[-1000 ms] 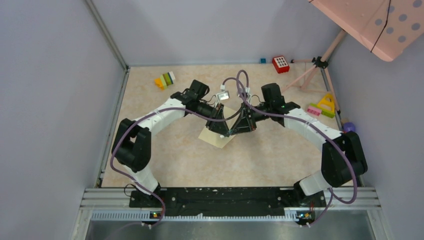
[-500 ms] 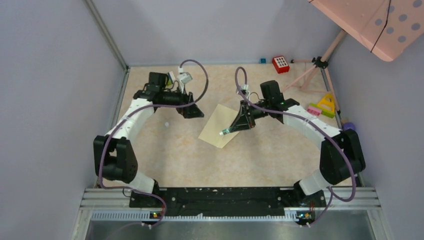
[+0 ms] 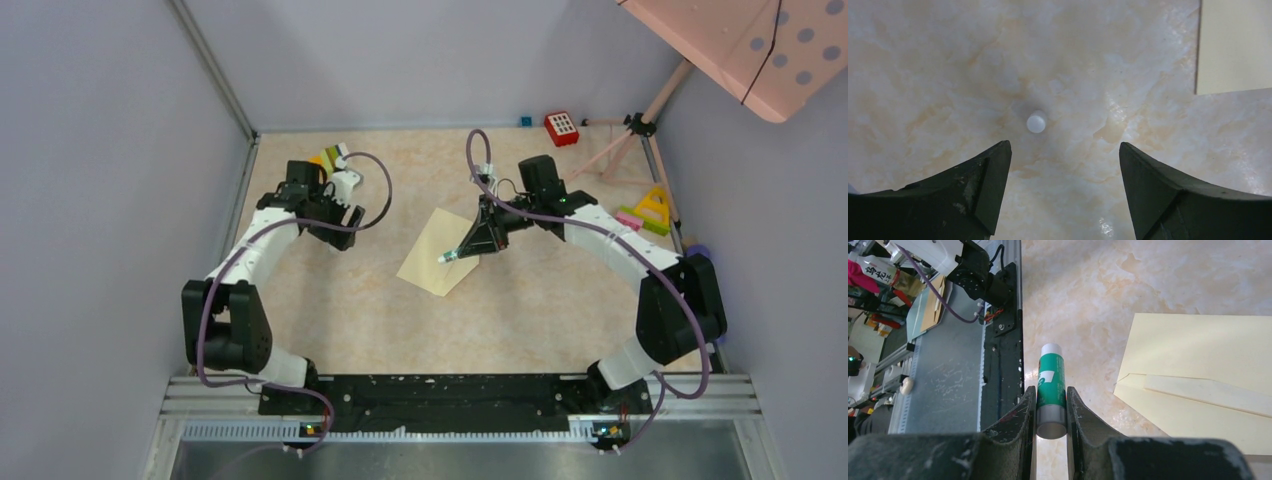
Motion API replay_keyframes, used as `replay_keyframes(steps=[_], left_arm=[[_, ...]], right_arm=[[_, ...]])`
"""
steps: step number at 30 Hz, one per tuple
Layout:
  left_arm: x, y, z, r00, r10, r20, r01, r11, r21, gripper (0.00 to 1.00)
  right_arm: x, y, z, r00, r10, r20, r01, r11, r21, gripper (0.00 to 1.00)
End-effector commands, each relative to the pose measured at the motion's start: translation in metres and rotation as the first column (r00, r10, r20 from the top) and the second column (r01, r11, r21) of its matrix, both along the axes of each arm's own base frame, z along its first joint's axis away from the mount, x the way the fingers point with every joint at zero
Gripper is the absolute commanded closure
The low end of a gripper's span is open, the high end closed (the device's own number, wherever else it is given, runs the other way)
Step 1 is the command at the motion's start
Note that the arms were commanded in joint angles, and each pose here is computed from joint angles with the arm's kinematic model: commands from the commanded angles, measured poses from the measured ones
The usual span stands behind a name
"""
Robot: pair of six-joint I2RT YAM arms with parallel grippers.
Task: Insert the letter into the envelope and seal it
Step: Close the solid glue cap on the solid glue.
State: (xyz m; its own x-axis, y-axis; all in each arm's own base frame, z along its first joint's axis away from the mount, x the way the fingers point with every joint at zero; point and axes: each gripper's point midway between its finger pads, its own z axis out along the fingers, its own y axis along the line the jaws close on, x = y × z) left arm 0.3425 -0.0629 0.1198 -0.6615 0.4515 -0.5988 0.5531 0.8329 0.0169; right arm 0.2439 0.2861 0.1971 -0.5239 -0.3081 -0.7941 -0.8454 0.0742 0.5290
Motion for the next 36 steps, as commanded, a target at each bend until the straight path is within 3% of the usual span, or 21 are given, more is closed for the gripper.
replay_keyframes(steps=[1,10,20,36], left_arm=[[0.013,0.03,-0.009,0.998,0.055,-0.029,-0.049,0.985,0.166,0.19],[0.031,0.033,-0.047,0.993,0.077,-0.092,-0.058,0.98,0.19,0.33],[0.038,0.037,-0.065,0.989,0.092,-0.117,-0.065,0.975,0.214,0.38],[0.039,0.04,-0.078,0.984,0.103,-0.143,-0.072,0.975,0.21,0.57]], right_arm=[[-0.005,0.001,0.015,0.996,0.022,0.083,-0.025,0.999,0.03,1.0],[-0.012,-0.002,0.015,0.995,0.035,0.089,-0.039,0.999,0.038,1.0],[-0.014,-0.002,0.013,0.996,0.047,0.079,-0.05,0.998,0.041,1.0],[-0.014,-0.001,0.01,0.996,0.051,0.07,-0.054,0.998,0.04,1.0]])
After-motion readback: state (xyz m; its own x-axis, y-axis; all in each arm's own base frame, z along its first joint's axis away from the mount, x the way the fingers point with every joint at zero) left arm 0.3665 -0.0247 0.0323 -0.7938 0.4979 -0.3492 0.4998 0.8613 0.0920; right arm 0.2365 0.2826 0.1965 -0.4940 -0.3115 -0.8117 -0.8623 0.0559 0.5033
